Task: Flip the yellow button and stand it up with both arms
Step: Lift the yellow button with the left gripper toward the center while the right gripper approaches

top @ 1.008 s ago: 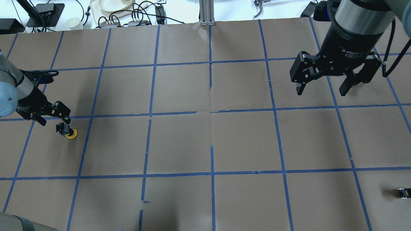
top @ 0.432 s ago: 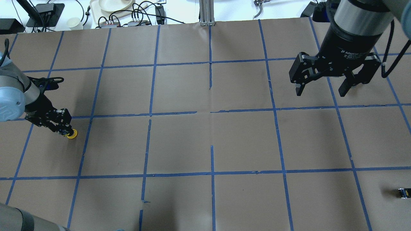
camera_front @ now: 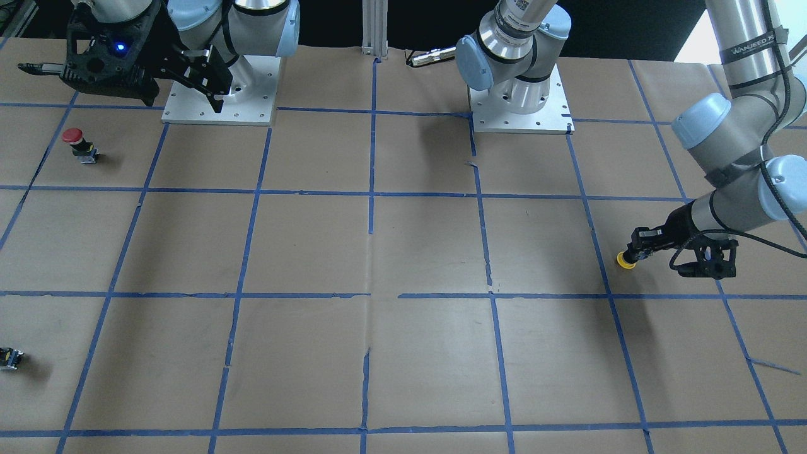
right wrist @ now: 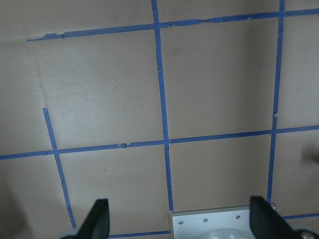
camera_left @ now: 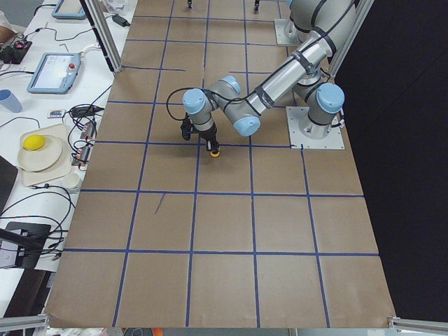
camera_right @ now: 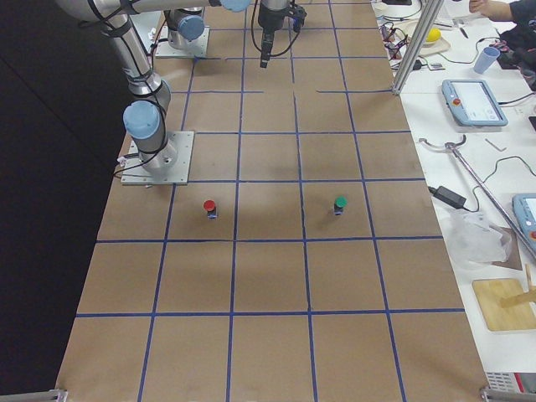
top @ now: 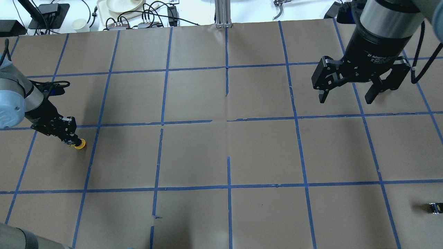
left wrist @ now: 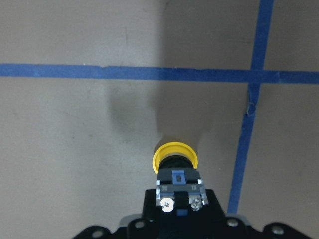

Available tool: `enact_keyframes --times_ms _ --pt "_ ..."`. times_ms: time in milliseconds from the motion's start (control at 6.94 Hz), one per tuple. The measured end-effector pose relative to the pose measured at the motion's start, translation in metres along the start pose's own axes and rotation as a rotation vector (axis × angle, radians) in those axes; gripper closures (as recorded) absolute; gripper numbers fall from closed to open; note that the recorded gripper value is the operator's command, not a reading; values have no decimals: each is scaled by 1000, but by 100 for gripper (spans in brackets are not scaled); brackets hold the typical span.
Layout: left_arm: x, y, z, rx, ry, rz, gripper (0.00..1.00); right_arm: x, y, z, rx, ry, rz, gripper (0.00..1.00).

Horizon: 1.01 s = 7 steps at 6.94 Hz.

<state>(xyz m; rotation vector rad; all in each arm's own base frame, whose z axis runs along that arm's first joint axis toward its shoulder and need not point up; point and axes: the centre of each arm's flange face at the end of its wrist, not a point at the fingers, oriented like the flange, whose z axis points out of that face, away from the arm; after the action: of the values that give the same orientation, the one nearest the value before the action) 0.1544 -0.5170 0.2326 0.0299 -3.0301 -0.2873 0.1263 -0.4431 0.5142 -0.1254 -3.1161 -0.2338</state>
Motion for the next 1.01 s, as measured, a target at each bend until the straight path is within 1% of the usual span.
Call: enact_keyframes --times_ms 144,288,432,576,720,864,1008 --pt "28 0 -6 55 133 22 92 0 0 1 -2 0 0 0" --pt "64 -1 -7 107 288 45 92 0 -1 5 -9 1 -1 0" --pt "105 -2 0 143 463 60 92 -1 1 12 -29 2 -2 0" --pt "147 1 12 159 651 48 92 -2 5 19 -64 2 -1 0" --pt "188 5 19 166 822 33 92 -2 5 24 -87 -3 11 0" --pt "230 8 18 179 995 36 92 -2 3 24 -87 -10 38 0" --pt "269 11 16 185 1150 50 92 -3 1 21 -81 -32 109 0"
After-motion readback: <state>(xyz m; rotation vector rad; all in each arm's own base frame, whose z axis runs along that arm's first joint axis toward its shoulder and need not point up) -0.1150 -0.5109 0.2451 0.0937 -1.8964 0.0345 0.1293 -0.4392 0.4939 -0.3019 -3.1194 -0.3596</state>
